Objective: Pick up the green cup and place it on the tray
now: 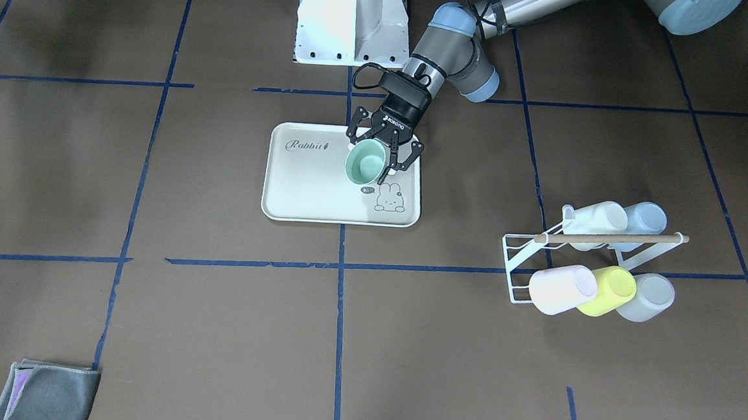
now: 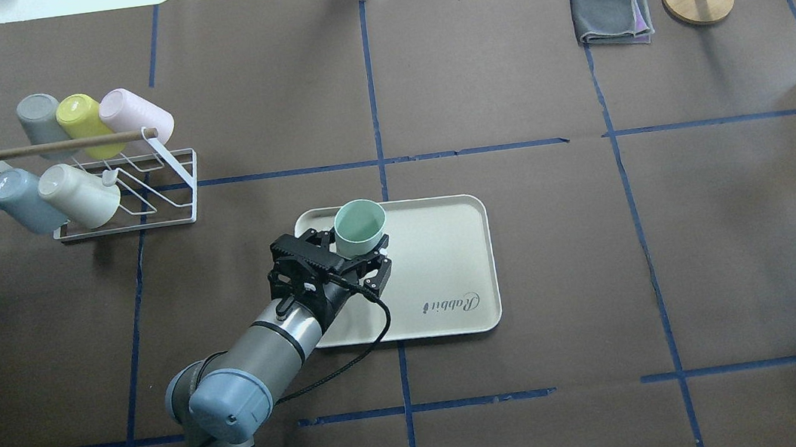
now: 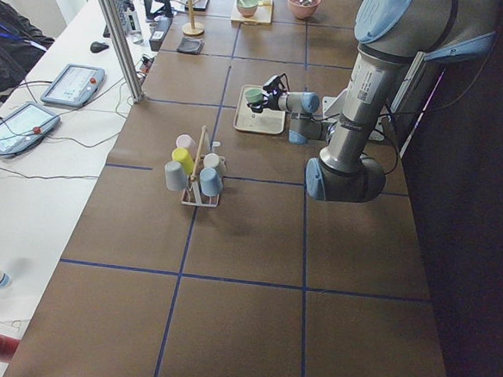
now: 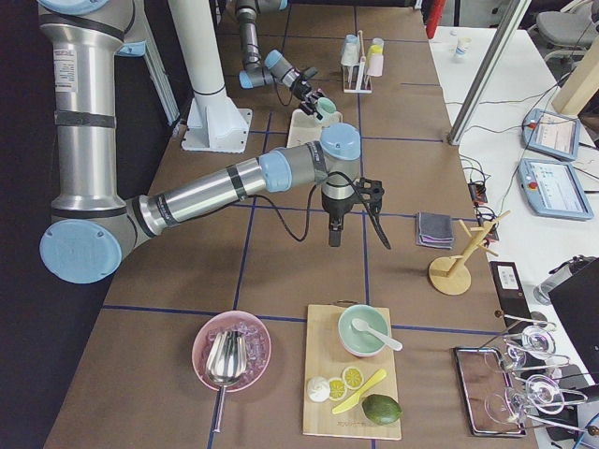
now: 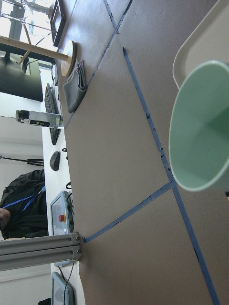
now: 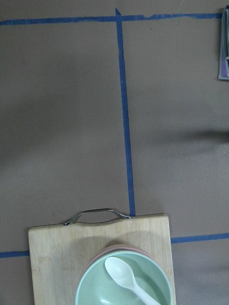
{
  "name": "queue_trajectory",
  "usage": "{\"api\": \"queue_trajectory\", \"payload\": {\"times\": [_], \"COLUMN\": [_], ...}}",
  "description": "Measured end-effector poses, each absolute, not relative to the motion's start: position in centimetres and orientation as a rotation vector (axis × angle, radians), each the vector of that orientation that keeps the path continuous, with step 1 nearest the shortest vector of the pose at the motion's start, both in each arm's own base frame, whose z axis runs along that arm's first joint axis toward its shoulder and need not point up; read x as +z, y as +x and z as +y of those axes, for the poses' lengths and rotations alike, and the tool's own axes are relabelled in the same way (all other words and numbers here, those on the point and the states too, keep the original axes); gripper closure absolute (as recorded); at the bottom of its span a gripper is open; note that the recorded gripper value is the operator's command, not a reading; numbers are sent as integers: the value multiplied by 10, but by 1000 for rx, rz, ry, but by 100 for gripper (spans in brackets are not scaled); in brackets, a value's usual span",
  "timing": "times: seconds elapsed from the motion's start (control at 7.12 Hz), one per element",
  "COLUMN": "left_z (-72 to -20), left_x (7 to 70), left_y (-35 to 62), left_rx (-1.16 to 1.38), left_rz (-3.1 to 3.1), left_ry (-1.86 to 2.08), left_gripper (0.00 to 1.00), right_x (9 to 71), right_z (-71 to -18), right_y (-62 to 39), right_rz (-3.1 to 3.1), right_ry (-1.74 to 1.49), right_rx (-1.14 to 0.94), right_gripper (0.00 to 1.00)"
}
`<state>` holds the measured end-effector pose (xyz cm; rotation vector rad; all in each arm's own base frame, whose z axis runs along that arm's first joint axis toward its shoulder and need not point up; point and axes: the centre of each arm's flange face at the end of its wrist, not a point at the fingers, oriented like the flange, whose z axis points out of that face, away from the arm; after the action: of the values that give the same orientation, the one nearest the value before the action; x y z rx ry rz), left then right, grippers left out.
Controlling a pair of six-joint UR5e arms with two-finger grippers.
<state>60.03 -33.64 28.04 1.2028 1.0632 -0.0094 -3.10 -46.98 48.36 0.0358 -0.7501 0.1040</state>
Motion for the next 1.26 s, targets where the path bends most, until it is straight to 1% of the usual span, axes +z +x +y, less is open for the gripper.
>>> {"api": "queue_trajectory", "payload": {"times": [0.28, 0.42, 0.56, 0.84, 1.12, 1.26], "left_z": [-340, -341, -341, -338, -338, -338], "left_x": [277, 268, 263, 263, 264, 264], "left_y": [618, 627, 631, 636, 637, 637], "left_rx": [-15, -25, -31, -34, -32, -32], "left_rz": [1050, 1057, 1066, 1071, 1069, 1068], "left_ry": [1207, 1213, 1216, 1216, 1216, 1216], "left_gripper": [65, 63, 57, 22, 2, 1], "right_x": [486, 487, 489, 490, 490, 490], "right_z": [-470, -471, -471, -471, -472, -471], "right_y": [-31, -31, -31, -31, -31, -31], "right_rz": [-749, -749, -748, -747, -747, -747], "right_ry": [31, 28, 26, 25, 24, 25], "right_rx": [105, 106, 107, 108, 109, 110], "right_gripper": [0, 0, 0, 0, 0, 0]}}
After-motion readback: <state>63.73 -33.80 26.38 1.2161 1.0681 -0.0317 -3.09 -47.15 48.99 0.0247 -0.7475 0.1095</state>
